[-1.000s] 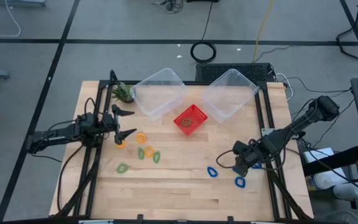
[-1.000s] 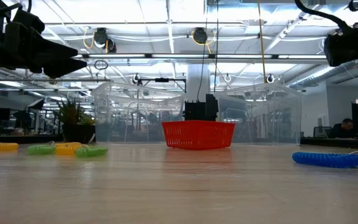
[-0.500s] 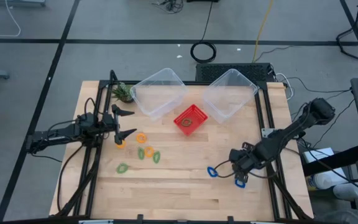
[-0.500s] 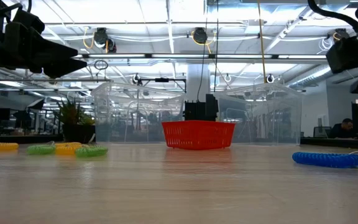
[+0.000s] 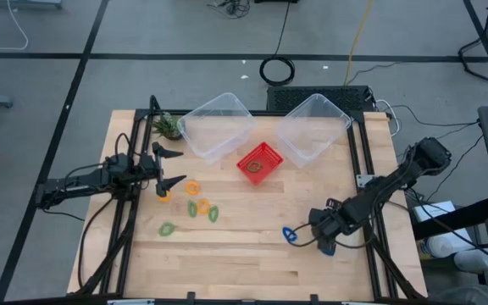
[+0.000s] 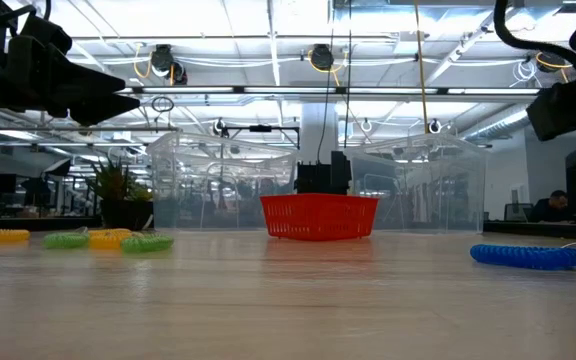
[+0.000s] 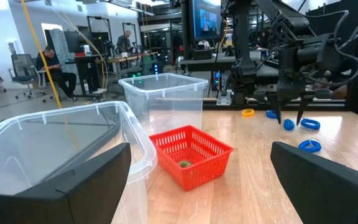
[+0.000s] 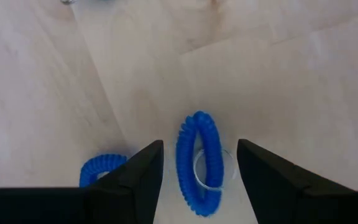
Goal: Sort spring keychains
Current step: Put the blue spring keychain into the right transparent bin
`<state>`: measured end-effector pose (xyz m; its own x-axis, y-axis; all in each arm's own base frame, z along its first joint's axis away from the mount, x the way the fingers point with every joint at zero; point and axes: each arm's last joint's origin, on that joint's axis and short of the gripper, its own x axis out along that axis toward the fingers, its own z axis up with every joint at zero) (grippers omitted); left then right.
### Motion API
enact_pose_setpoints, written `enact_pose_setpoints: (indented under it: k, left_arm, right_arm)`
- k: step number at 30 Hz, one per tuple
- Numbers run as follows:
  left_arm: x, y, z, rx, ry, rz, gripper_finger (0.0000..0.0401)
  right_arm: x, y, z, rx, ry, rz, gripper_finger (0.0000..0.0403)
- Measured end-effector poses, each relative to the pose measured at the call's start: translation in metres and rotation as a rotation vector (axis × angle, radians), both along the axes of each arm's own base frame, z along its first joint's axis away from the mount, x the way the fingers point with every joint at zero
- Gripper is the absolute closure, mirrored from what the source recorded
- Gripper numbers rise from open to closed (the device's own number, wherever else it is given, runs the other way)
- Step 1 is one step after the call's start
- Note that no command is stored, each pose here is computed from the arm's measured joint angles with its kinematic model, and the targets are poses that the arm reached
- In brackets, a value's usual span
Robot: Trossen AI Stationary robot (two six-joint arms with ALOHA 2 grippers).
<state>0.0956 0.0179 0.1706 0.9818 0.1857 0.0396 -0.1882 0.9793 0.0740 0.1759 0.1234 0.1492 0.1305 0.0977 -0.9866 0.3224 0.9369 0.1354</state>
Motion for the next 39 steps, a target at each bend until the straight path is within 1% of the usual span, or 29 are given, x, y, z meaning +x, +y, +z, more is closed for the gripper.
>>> enact_pose_setpoints:
  k: [7, 11, 15, 22, 25, 33, 35, 39]
  left_arm:
    - [0.0, 0.0, 0.0, 0.0, 0.0, 0.0, 0.0006]
    - [0.0, 0.0, 0.0, 0.0, 0.0, 0.0, 0.0006]
    - [0.0, 0.0, 0.0, 0.0, 0.0, 0.0, 0.0006]
    - [0.0, 0.0, 0.0, 0.0, 0.0, 0.0, 0.0006]
    - [0.0, 0.0, 0.0, 0.0, 0.0, 0.0, 0.0006]
    - [0.0, 0.0, 0.0, 0.0, 0.0, 0.0, 0.0006]
    - [0.0, 0.0, 0.0, 0.0, 0.0, 0.0, 0.0006]
    - [0.0, 0.0, 0.0, 0.0, 0.0, 0.0, 0.0006]
  right_arm:
    - [-0.004, -0.003, -0.021, 0.002, 0.001, -0.007, 0.0211]
    - [-0.006, -0.004, -0.023, -0.008, 0.023, -0.009, 0.0219]
    - [-0.006, -0.006, -0.024, -0.016, 0.033, -0.013, 0.026]
    - [-0.007, -0.007, -0.024, -0.033, 0.04, -0.015, 0.0363]
    - [-0.007, -0.007, -0.024, -0.034, 0.04, -0.012, 0.039]
    - [-0.006, -0.008, -0.023, -0.029, 0.04, -0.018, 0.0393]
    - [-0.002, -0.009, -0.015, -0.008, 0.011, -0.016, 0.0395]
    - [0.002, -0.014, 0.002, -0.019, 0.024, -0.01, 0.0401]
